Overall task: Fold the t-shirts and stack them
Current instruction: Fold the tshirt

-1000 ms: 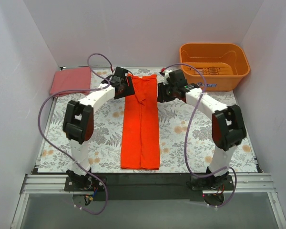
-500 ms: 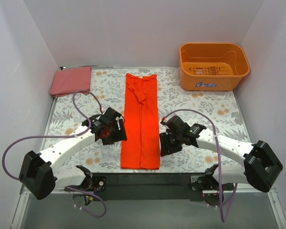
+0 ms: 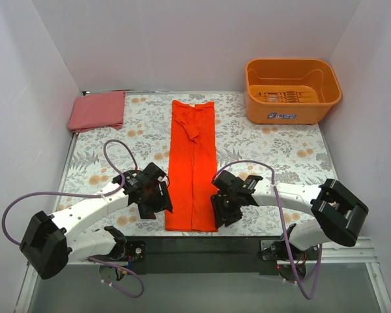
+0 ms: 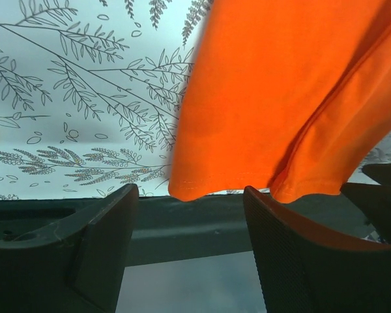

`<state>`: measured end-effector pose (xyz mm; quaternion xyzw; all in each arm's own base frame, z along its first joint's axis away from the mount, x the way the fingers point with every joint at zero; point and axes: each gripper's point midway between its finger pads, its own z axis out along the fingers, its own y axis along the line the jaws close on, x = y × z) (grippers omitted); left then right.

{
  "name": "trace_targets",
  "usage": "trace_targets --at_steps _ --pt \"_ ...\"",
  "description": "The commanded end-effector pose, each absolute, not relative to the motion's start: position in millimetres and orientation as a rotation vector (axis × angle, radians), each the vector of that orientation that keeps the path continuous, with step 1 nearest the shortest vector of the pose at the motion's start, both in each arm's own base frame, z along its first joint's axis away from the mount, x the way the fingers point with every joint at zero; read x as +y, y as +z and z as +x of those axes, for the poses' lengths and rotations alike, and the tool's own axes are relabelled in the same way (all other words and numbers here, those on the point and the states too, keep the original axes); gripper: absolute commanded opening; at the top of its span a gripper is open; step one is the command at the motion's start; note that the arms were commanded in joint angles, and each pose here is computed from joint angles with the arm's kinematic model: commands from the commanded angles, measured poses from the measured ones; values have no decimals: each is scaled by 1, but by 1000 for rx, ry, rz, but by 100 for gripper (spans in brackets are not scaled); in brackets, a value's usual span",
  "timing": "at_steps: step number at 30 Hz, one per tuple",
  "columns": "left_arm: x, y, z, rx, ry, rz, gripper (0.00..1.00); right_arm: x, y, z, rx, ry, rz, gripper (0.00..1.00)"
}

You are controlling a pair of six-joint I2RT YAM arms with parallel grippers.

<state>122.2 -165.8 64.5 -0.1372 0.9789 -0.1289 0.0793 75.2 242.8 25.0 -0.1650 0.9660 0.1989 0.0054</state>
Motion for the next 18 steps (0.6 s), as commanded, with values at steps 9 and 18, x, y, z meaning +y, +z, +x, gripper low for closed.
trace_targets --at_steps 9,18 --pt "-175 56 111 2989 -358 -391 61 269 50 91 2932 636 -494 50" --pt "-177 54 104 3011 -335 -370 61 257 32 77 3037 468 -542 49"
